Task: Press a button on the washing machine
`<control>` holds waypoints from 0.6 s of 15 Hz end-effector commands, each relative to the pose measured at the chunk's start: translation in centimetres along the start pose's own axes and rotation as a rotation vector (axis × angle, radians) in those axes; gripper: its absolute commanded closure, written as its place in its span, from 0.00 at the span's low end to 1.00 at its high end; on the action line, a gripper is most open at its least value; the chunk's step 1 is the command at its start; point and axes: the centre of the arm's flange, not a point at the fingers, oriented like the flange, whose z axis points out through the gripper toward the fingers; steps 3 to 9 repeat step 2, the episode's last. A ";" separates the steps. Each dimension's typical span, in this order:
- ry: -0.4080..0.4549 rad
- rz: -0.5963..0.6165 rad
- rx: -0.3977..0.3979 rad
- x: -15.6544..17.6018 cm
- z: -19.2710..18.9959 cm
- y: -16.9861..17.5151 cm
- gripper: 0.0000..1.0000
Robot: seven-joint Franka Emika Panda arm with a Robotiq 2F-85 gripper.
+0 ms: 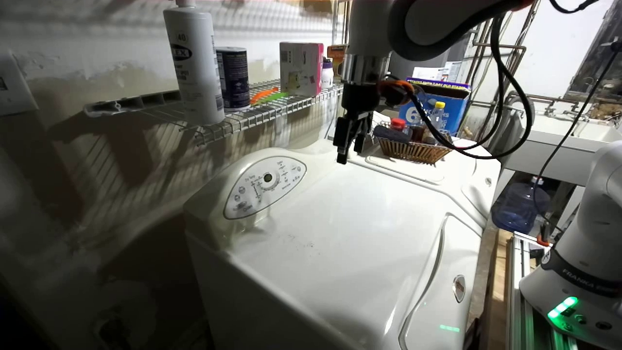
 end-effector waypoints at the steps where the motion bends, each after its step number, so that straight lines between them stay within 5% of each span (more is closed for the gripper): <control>1: 0.000 0.000 0.000 0.0 0.0 0.0 0.00; 9: 0.000 0.000 0.000 0.0 0.0 0.0 0.00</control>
